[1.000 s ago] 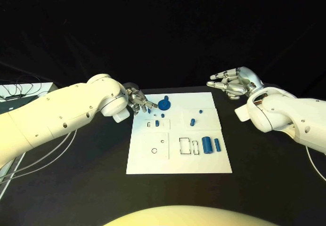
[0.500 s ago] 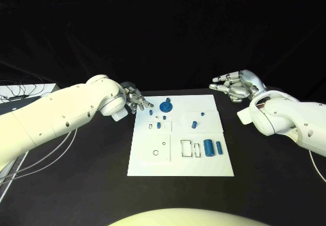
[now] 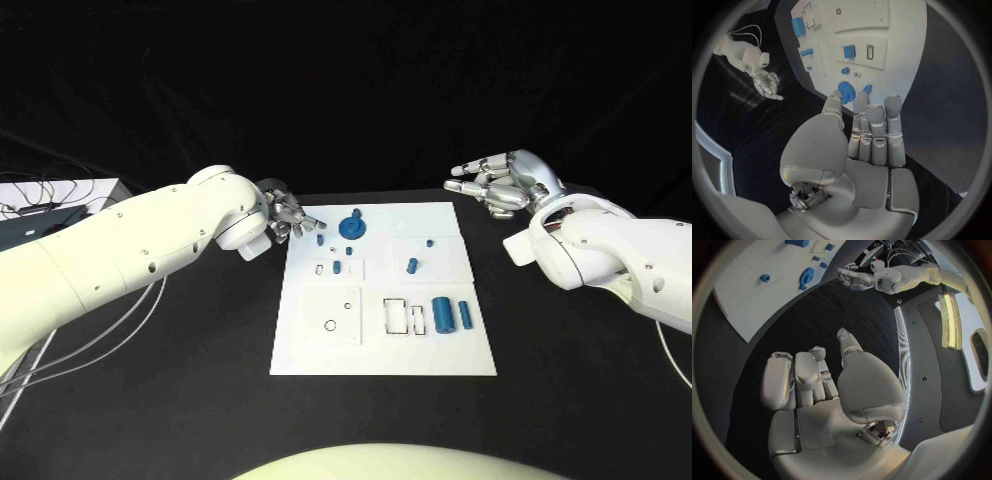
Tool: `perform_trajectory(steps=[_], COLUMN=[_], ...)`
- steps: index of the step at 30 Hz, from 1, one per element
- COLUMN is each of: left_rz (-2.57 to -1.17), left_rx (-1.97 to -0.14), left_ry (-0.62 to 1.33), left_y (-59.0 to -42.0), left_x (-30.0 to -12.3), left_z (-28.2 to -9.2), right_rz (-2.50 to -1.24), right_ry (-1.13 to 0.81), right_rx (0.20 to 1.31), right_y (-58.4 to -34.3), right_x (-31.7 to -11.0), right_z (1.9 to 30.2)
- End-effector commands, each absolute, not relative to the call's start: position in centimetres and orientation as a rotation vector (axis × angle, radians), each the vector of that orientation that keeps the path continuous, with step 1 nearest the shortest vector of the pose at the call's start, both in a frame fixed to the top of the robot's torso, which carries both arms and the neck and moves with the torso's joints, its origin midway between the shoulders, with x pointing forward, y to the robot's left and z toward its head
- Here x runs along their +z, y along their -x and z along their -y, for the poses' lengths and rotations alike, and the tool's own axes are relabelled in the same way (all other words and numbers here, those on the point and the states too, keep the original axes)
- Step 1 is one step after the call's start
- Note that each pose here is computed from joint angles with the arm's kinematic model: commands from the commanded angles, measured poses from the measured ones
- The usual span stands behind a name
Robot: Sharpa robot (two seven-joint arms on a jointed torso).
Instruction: Assemble the parts on the task board
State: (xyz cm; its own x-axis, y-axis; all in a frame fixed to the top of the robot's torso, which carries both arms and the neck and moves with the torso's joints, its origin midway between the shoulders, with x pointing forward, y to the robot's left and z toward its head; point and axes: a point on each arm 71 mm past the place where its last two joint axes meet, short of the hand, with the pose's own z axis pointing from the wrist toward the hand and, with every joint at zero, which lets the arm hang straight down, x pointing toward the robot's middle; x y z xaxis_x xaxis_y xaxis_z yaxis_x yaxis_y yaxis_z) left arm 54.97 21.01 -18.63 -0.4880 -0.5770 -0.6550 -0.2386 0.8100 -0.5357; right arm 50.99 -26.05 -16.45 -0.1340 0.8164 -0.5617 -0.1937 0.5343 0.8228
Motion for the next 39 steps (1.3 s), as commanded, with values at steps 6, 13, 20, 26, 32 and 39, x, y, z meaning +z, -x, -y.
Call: perform_trajectory(steps=[6,13,20,26,32,39], left_rz=[-2.136,-2.165,-2.172,-2.17,-2.168,-2.172], left_rx=[-0.423,-0.371,-0.344,-0.361,-0.377,-0.38], left_ry=[0.574,0.587,0.601,0.617,0.622,0.622], left_y=[-55.7,-56.4,-57.0,-57.1,-57.2,-57.5], left_x=[-20.0,-20.9,-21.1,-21.0,-20.8,-20.7], left_z=[-20.4,-20.7,-21.2,-21.0,-20.6,-20.4], right_rz=[-1.444,-1.446,-1.445,-1.445,-1.445,-1.446], right_ry=[-0.552,-0.551,-0.55,-0.55,-0.55,-0.549], right_rx=[0.966,0.968,0.967,0.968,0.969,0.97], right_y=[-50.9,-50.9,-50.8,-50.8,-50.8,-50.8], right_x=[-16.3,-16.3,-16.3,-16.3,-16.3,-16.3], right_z=[25.8,25.7,25.7,25.7,25.7,25.6])
